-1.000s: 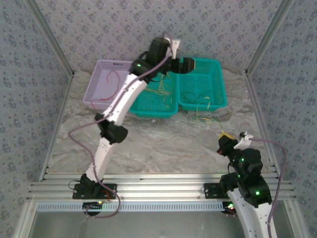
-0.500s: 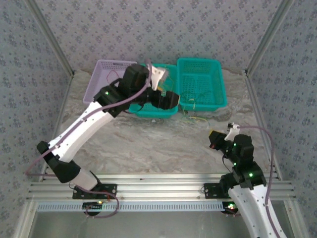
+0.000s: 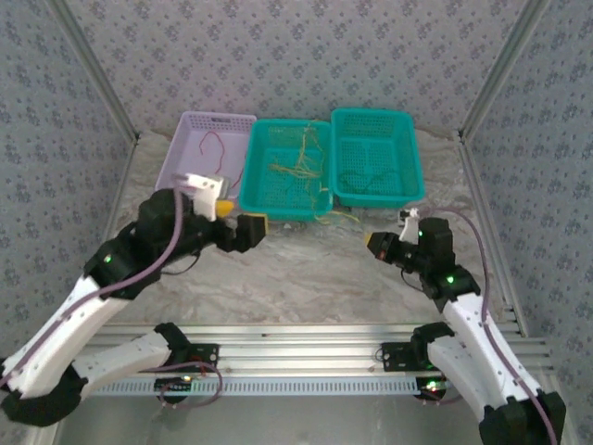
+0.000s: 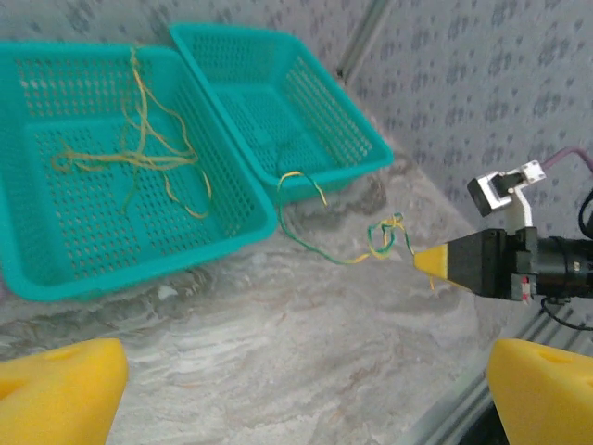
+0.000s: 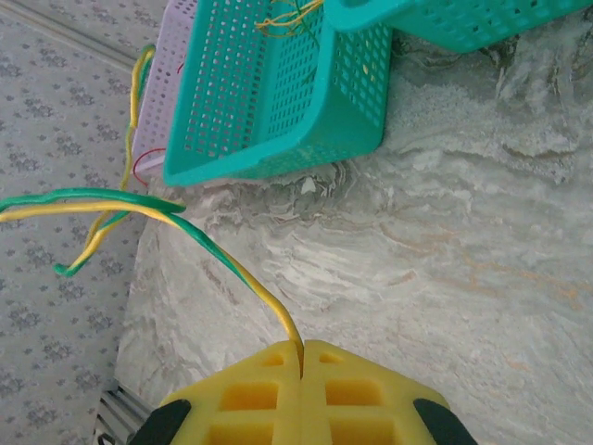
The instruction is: Untangle the cables
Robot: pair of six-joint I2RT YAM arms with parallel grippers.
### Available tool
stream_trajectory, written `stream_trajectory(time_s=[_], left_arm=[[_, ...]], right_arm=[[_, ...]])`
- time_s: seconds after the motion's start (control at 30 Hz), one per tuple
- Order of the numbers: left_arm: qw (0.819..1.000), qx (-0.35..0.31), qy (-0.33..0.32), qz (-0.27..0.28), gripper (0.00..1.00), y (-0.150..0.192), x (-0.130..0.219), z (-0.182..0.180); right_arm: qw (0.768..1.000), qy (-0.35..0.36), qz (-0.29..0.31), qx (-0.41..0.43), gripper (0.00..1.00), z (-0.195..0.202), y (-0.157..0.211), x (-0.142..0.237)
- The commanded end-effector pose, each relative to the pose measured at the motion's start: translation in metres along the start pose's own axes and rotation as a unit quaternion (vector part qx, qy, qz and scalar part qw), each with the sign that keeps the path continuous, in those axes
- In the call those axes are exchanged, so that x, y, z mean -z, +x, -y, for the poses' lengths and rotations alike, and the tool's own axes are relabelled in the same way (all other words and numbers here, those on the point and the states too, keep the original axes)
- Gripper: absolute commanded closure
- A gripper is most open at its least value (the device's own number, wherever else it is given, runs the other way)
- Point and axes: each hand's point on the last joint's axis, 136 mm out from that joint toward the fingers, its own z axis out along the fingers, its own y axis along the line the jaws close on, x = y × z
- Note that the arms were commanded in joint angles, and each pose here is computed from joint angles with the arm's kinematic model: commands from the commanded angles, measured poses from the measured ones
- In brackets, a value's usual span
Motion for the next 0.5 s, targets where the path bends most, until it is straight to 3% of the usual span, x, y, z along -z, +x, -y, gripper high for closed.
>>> stream_trajectory(time_s=[0.0, 0.47], left_arm=[[0.997, 0.007, -0.067, -0.031, 0.01, 0.034, -0.007, -0.034], [0.985, 0.018, -0.170, 0.003, 0.00, 0.071, 0.032, -0.089]], right_arm=[[0.999, -0.016, 0.032, 0.009, 1.00, -0.030, -0.039, -0.005], [0.990, 0.110, 0.003, 0.087, 1.00, -0.083, -0.117, -0.147]])
